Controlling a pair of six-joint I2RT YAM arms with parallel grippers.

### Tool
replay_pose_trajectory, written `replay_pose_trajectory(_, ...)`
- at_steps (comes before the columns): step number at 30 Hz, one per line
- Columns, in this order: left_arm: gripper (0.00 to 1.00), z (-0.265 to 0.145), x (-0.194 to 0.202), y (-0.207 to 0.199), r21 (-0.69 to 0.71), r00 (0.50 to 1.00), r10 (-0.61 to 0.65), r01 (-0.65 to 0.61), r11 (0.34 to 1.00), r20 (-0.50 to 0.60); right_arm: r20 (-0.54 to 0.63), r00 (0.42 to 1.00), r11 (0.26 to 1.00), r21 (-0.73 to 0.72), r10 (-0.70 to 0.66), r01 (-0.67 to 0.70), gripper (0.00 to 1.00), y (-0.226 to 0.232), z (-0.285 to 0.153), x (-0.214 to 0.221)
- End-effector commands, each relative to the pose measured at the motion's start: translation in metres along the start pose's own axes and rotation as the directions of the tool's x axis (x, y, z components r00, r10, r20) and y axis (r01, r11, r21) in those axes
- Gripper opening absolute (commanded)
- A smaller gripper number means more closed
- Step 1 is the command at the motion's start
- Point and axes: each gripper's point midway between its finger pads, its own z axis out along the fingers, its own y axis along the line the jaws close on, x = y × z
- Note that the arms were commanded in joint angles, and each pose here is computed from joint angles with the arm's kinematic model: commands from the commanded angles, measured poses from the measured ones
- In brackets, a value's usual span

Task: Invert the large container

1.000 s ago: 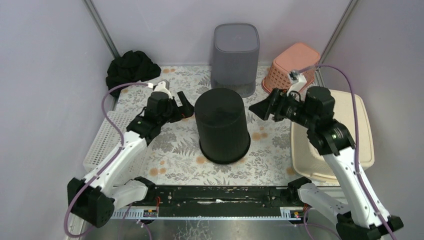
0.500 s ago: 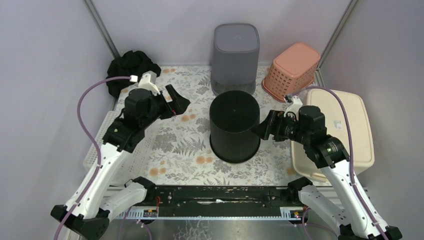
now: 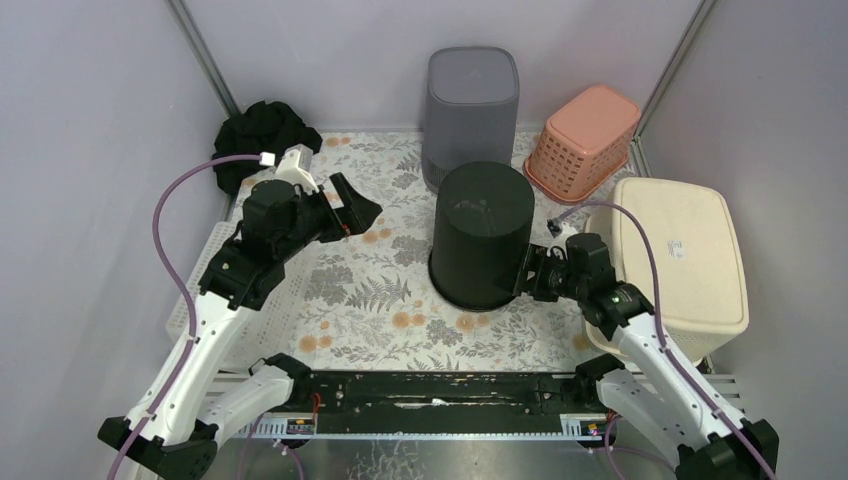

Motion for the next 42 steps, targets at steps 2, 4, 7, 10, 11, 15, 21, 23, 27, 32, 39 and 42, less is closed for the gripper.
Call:
replay_pose_trajectory(2, 1.0, -0.01, -0.004, -0.006, 0.027, 1.0, 0.02, -0.02, 0.999, 0.016, 0.158, 0.987, 0.99, -0.136, -0.005, 0.027, 0.82, 0.029, 0.025, -0.049)
replay_pose_trajectory(4, 1.0, -0.011, -0.004, -0.003, 0.01, 1.0, 0.024, -0.024, 1.0, 0.017, 0.143, 0.99, 0.988, -0.152, 0.016, 0.005, 0.81, 0.031, 0.042, -0.055)
replay_pose_trajectory(7, 1.0, -0.013, -0.004, -0.001, 0.001, 0.999, 0.029, -0.029, 1.0, 0.02, 0.147, 0.989, 0.986, -0.163, 0.005, 0.019, 0.8, 0.037, 0.062, -0.071)
replay_pose_trajectory(10, 1.0, -0.013, -0.003, 0.002, -0.008, 0.999, 0.03, -0.029, 1.0, 0.022, 0.147, 0.989, 0.986, -0.159, -0.026, 0.05, 0.8, 0.045, 0.084, -0.087)
replay_pose_trajectory(11, 1.0, -0.013, -0.003, 0.002, -0.01, 0.999, 0.03, -0.03, 1.0, 0.02, 0.15, 0.988, 0.984, -0.164, -0.044, 0.069, 0.8, 0.052, 0.09, -0.095)
replay_pose_trajectory(15, 1.0, -0.009, 0.0, 0.005, -0.015, 1.0, 0.027, -0.026, 1.0, 0.015, 0.141, 0.984, 0.978, -0.161, -0.108, 0.131, 0.8, 0.074, 0.122, -0.107)
replay_pose_trajectory(21, 1.0, -0.003, 0.001, 0.007, -0.023, 1.0, 0.025, -0.025, 0.999, 0.013, 0.117, 0.976, 0.96, -0.193, -0.182, 0.202, 0.8, 0.122, 0.186, -0.118)
replay_pose_trajectory(23, 1.0, -0.001, 0.001, 0.008, -0.028, 1.0, 0.024, -0.024, 0.999, 0.011, 0.089, 0.978, 0.96, -0.193, -0.191, 0.205, 0.8, 0.13, 0.219, -0.118)
replay_pose_trajectory(27, 1.0, 0.002, 0.002, 0.01, -0.035, 1.0, 0.021, -0.02, 0.999, 0.01, 0.038, 0.977, 0.952, -0.222, -0.21, 0.213, 0.8, 0.152, 0.278, -0.118)
replay_pose_trajectory(32, 1.0, 0.007, 0.003, 0.014, -0.052, 1.0, 0.021, -0.02, 0.998, 0.008, -0.026, 0.965, 0.924, -0.294, -0.262, 0.243, 0.8, 0.185, 0.335, -0.121)
replay_pose_trajectory(39, 1.0, 0.01, 0.003, 0.021, -0.082, 0.999, 0.034, -0.033, 0.996, 0.014, 0.079, 0.912, 0.864, -0.298, -0.402, 0.406, 0.82, 0.195, 0.25, -0.134)
replay_pose_trajectory(42, 1.0, 0.02, 0.003, 0.023, -0.09, 0.999, 0.033, -0.032, 0.995, 0.012, 0.17, 0.895, 0.865, -0.233, -0.413, 0.444, 0.86, 0.184, 0.19, -0.153)
